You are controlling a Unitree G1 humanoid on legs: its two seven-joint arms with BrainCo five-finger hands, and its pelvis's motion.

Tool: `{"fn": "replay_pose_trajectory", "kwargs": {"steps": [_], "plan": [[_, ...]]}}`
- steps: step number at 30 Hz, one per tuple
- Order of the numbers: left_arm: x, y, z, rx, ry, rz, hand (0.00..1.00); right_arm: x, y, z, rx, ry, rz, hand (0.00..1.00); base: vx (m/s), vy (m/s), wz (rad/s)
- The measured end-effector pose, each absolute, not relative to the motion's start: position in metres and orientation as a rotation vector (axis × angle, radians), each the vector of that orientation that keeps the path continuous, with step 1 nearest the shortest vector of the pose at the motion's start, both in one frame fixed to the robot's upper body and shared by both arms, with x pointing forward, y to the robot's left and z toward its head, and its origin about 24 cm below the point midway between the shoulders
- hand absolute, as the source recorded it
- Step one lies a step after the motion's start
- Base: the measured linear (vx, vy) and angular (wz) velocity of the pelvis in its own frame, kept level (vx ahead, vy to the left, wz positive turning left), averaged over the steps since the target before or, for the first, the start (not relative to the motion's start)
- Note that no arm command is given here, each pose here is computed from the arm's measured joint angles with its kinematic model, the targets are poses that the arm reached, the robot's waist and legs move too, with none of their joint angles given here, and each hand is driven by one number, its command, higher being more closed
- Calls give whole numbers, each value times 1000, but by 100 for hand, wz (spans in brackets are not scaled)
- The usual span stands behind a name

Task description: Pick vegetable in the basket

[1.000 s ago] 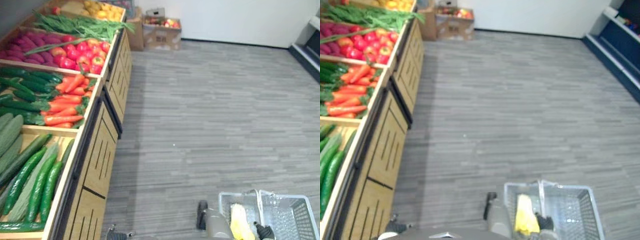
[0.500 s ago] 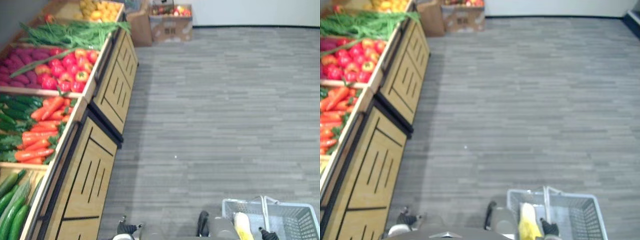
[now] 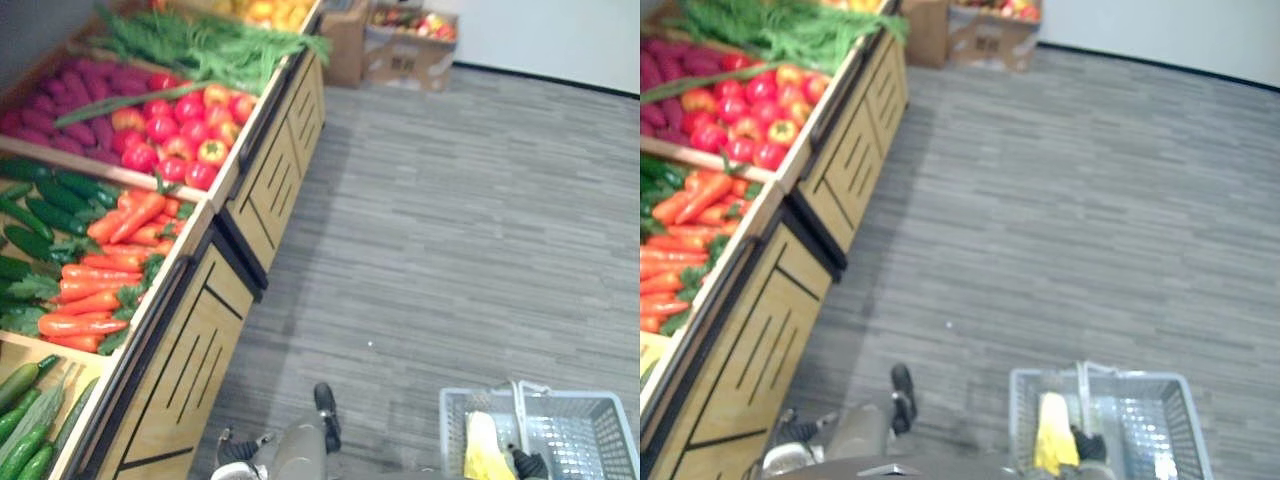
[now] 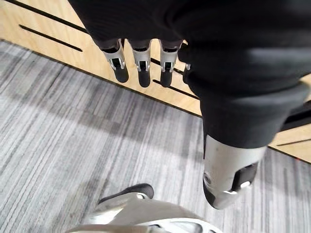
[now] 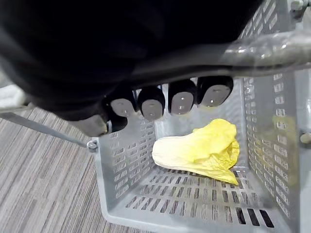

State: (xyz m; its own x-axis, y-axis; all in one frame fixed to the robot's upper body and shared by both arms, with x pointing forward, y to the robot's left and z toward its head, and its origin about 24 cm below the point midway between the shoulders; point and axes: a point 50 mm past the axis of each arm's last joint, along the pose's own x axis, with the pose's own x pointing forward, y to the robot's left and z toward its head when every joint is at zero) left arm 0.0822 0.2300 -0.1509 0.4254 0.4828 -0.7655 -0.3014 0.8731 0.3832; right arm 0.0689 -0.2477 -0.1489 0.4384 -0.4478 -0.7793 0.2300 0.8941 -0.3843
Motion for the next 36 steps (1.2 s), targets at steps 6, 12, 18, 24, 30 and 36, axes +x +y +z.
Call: {"fn": "replay_pose_trajectory", "kwargs": {"steps": [6, 12, 18, 24, 30, 36], "plan": [[61, 238, -154, 269, 1089, 448, 0, 76, -252, -148, -248, 1014, -419, 100, 266, 188, 31], [62, 243, -152, 322, 1085, 408, 0, 66, -248, -153, -237, 1067, -407, 100, 266, 37, 86], [53, 243, -154, 216, 1110, 499, 0, 55, -252, -157, -178, 1131, -473, 100, 352, -168, 114], [47, 242, -156, 144, 1118, 558, 0, 37, -251, -158, -144, 1171, -491, 100, 438, -464, 129], [44, 222, -162, 96, 1156, 523, 0, 66, -275, -147, -235, 1090, -478, 100, 373, -503, 119], [54, 221, -161, 117, 1134, 459, 0, 76, -283, -142, -273, 1059, -451, 100, 230, -262, 140]]}}
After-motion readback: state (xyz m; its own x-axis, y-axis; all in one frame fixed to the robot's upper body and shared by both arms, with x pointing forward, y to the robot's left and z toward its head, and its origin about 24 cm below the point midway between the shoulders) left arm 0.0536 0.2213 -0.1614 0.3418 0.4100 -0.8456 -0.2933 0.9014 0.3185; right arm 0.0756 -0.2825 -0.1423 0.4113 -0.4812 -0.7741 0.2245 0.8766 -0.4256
